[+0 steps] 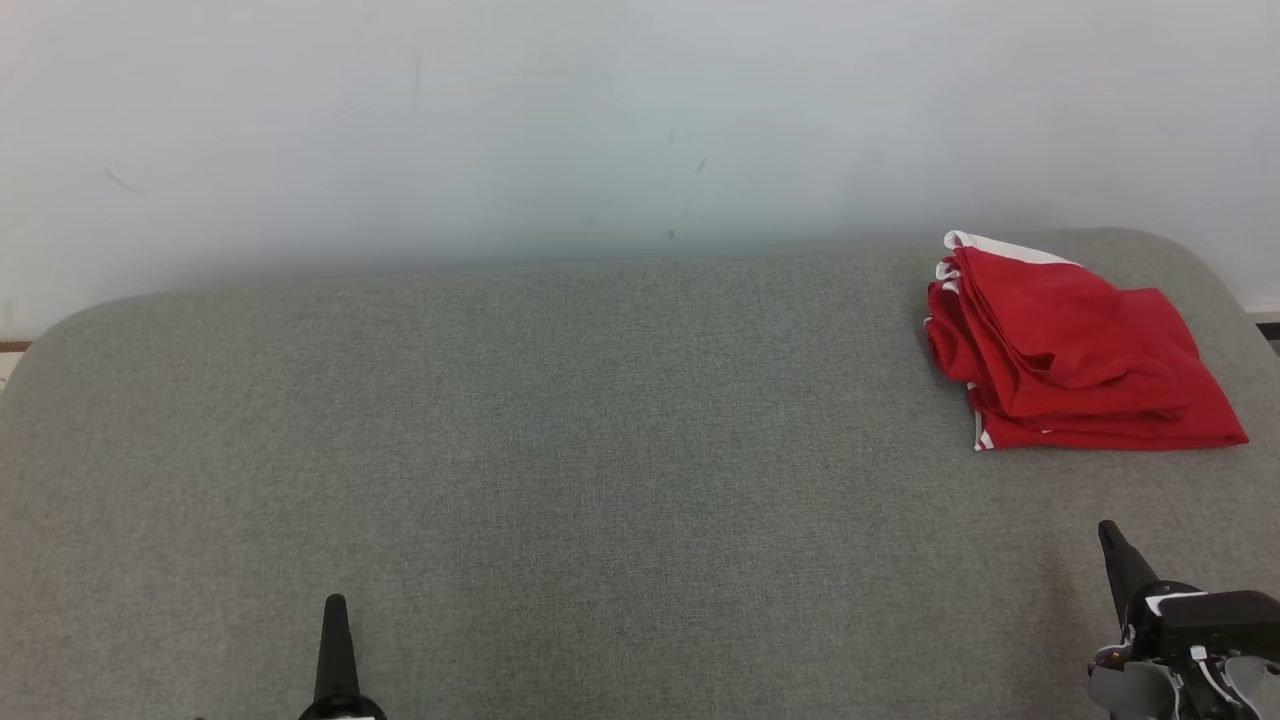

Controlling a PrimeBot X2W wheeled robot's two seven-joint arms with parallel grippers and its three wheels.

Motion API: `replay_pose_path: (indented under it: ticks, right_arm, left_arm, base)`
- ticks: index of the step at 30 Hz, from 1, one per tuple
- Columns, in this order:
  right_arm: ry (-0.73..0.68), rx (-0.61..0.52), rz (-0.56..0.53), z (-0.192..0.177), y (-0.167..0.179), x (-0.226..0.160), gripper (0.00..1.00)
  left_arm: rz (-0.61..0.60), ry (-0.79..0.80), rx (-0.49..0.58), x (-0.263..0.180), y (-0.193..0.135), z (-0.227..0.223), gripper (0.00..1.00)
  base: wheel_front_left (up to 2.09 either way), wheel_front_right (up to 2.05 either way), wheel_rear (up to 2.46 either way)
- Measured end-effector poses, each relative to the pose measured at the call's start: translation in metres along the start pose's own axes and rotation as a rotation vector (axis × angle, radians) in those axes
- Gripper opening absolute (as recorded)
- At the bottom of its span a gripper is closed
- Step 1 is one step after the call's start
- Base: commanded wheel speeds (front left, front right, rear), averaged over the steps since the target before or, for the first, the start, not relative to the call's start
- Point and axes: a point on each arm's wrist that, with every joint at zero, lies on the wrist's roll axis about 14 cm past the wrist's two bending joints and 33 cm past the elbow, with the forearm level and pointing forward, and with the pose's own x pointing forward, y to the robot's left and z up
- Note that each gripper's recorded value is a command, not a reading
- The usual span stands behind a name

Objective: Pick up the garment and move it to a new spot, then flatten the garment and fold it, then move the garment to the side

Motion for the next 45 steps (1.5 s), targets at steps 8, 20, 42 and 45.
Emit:
replay_pose_path:
  ticks: [8,20,42,45]
  right_arm:
    - [-0.004,0.078,0.013,0.006,0.001,0.001,0.00]
    - [-0.007,0.187,0.038,0.014,0.003,0.003,0.00]
    - [-0.016,0.355,0.101,0.028,0.011,0.007,0.00]
    - [-0.019,0.361,0.103,0.029,0.011,0.007,0.00]
  left_arm:
    - [0.011,0.008,-0.067,0.002,0.001,-0.004,0.00]
    - [0.028,0.016,-0.165,0.007,0.002,-0.009,0.00]
    - [0.063,0.026,-0.313,0.012,0.006,-0.018,0.00]
    - [0.061,0.025,-0.322,0.013,0.005,-0.018,0.00]
  base:
    - [0.00,0.00,0.00]
    - [0.00,0.00,0.00]
    - [0.00,0.00,0.00]
    - [0.00,0.00,0.00]
